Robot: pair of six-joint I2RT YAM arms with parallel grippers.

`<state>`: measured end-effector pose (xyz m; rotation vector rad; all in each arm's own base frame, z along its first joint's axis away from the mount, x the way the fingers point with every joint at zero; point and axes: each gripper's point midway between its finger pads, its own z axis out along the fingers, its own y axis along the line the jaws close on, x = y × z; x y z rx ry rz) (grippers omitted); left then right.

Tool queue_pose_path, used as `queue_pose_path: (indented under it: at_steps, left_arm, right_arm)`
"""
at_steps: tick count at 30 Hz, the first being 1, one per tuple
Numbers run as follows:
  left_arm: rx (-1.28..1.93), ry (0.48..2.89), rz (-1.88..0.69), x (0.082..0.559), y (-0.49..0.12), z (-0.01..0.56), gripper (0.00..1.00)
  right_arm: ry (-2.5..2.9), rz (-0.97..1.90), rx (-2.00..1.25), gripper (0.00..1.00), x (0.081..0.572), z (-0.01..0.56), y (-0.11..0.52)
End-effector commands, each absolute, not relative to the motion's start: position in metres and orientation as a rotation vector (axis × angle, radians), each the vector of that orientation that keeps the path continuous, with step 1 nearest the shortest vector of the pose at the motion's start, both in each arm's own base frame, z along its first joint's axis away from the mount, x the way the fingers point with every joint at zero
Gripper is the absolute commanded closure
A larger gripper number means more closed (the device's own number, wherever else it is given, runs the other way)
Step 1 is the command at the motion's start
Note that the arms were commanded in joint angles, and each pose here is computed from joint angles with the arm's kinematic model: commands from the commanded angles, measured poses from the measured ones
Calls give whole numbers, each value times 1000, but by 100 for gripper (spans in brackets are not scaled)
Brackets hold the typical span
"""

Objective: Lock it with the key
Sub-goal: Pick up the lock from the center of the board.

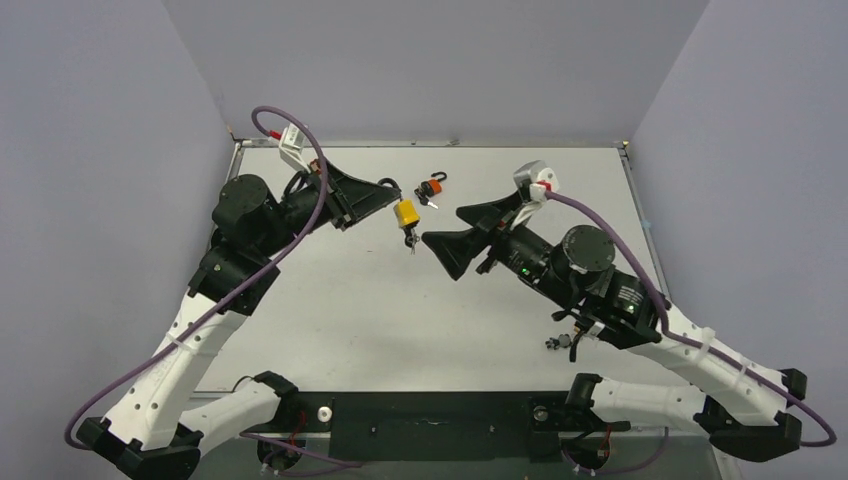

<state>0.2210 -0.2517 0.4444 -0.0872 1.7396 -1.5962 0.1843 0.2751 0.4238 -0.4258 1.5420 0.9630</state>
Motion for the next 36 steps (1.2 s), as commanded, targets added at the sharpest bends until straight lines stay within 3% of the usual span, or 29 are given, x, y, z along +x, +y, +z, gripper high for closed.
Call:
queue_pose_path:
  at_steps: [1,10,18,36]
  left_arm:
    - [-130,1648,-1456,232,-239,477,100]
    - [-129,1655,-1435,227,-245,490,100]
    - [-133,1643,-1445,222,-246,498,100]
    - [-150,1633,-1458,221,-245,502,100]
  right_arm:
    - [1468,831,-349,22,202,451,293]
    - [1431,731,-338,26,213,456,314]
    - [1443,694,-340,44,218,450,325]
    - [1465,648,-312,55,215,432,332]
